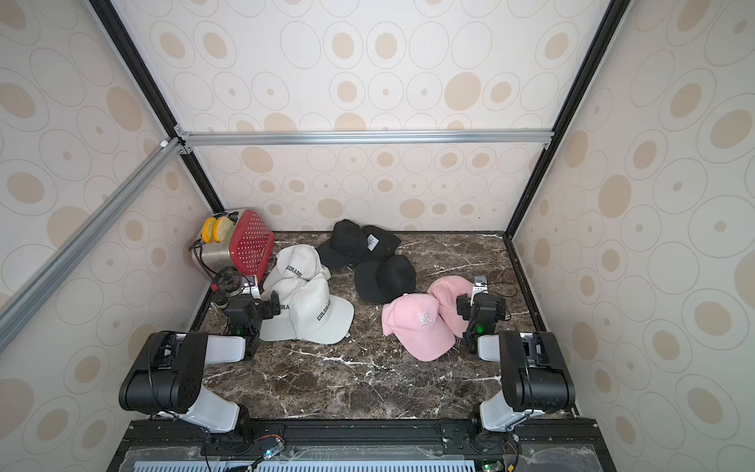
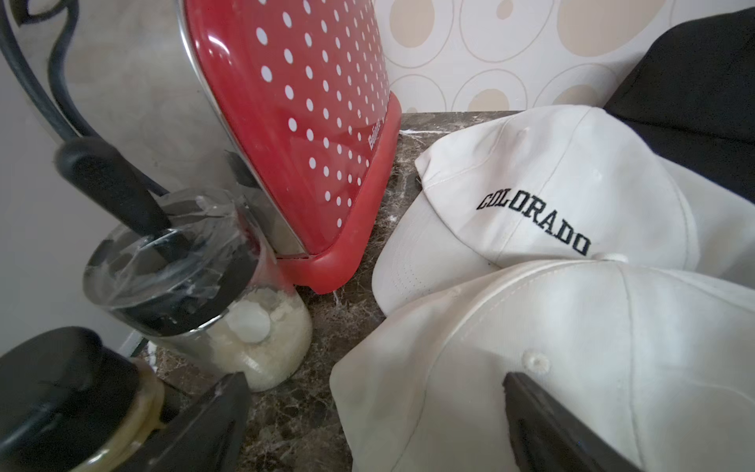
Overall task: Stack the baseball caps by color
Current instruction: Move the baseball cap to the center of the board.
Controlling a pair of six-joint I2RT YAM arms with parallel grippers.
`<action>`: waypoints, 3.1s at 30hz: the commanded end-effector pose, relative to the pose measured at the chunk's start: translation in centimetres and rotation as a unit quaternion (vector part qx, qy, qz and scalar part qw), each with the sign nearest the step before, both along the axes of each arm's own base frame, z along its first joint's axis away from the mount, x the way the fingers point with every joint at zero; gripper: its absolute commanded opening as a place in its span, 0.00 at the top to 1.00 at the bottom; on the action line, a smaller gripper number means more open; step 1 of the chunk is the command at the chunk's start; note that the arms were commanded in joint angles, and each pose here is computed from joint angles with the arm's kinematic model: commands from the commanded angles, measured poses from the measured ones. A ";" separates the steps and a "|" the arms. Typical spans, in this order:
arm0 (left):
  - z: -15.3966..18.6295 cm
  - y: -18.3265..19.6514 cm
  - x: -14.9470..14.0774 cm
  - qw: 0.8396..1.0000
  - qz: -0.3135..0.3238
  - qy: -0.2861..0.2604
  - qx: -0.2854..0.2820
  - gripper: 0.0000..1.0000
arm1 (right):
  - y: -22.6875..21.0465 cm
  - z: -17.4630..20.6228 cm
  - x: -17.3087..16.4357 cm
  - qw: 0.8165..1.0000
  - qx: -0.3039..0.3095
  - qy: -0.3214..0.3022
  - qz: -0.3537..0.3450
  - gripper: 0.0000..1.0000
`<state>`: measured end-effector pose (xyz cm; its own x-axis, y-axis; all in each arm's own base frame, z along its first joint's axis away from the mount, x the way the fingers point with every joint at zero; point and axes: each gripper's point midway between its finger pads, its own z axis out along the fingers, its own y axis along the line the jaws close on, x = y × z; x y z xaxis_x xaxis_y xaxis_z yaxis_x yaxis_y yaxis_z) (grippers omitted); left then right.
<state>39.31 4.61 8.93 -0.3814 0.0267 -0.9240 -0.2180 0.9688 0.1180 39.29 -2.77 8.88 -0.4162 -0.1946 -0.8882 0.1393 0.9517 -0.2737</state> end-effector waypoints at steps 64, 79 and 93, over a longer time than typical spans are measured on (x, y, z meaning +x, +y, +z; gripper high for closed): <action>7.2 -18.3 -8.8 0.926 -0.143 0.095 -0.336 0.01 | 11.5 5.3 -7.4 0.899 0.366 0.189 0.151 0.00; 5.2 -27.3 -11.1 0.875 -0.304 0.187 -0.327 0.01 | 16.3 4.7 -10.5 0.843 0.383 0.261 0.272 0.00; 3.4 -30.1 -11.9 0.861 -0.338 0.212 -0.316 0.01 | 18.2 0.6 -10.7 0.839 0.333 0.314 0.295 0.00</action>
<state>26.82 -24.50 10.96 -0.8083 -0.0888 -0.5821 0.3081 0.7786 -0.5467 29.29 15.16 10.20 -0.8440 -0.0319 -0.5354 -0.3619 0.7706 0.5246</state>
